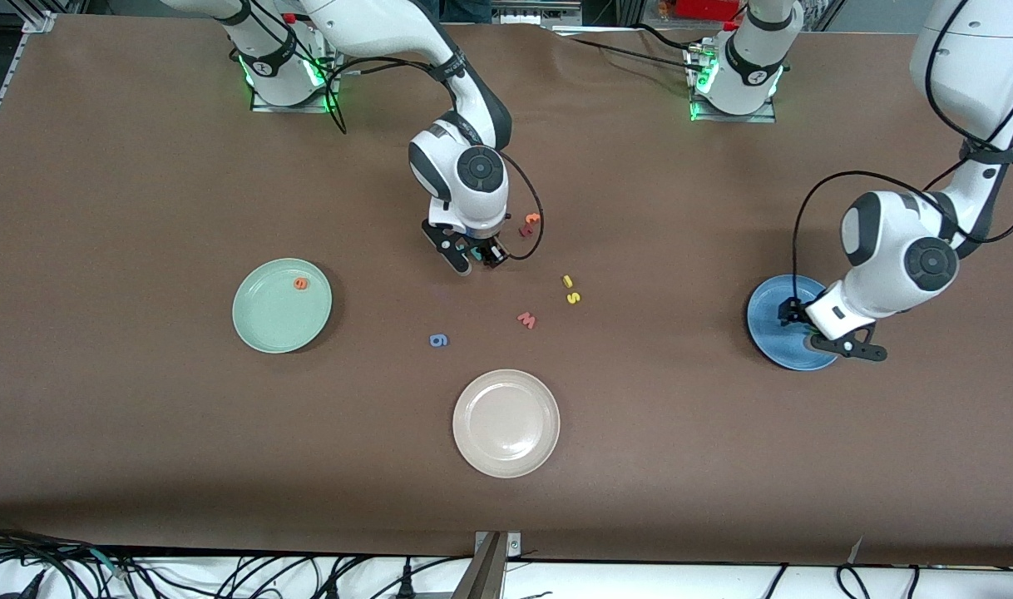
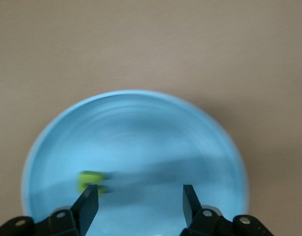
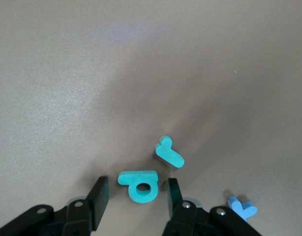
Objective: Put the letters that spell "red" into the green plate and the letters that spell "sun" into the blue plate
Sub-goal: 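Lift the cyan letter with the right gripper while the left gripper returns to letters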
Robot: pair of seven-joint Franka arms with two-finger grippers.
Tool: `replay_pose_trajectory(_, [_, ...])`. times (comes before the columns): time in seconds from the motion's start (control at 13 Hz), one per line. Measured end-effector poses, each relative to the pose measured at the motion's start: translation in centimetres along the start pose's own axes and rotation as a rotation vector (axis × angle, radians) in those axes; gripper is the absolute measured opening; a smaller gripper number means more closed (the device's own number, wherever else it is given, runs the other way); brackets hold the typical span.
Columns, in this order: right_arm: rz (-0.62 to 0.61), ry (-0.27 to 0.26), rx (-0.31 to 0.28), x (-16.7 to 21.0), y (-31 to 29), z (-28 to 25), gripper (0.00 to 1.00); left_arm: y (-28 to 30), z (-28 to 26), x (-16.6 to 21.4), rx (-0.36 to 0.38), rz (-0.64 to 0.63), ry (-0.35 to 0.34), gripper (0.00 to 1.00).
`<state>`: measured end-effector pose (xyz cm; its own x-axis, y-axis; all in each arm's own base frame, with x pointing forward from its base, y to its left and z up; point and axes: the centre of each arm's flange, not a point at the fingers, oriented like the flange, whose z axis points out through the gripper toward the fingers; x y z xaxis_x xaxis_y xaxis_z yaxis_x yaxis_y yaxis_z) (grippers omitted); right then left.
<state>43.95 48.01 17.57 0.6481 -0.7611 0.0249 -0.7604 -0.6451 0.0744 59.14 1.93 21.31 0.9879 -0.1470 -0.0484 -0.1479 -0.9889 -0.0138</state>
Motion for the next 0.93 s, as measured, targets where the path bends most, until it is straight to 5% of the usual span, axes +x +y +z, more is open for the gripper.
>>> replay_pose_trajectory(0.23, [0.002,0.0,0.001,0.1,0.0,0.0,0.52,9.1,-2.0,0.5,-0.008,-0.117,-0.029,0.8])
replay_pose_trajectory(0.46, [0.002,0.0,0.004,0.1,-0.1,-0.2,0.26,16.1,-2.9,0.3,-0.128,-0.309,-0.06,0.8])
replay_pose_trajectory(0.93, [0.002,0.0,0.004,0.1,-0.1,-0.2,0.26,27.2,-3.6,-1.2,-0.156,-0.534,-0.099,0.8])
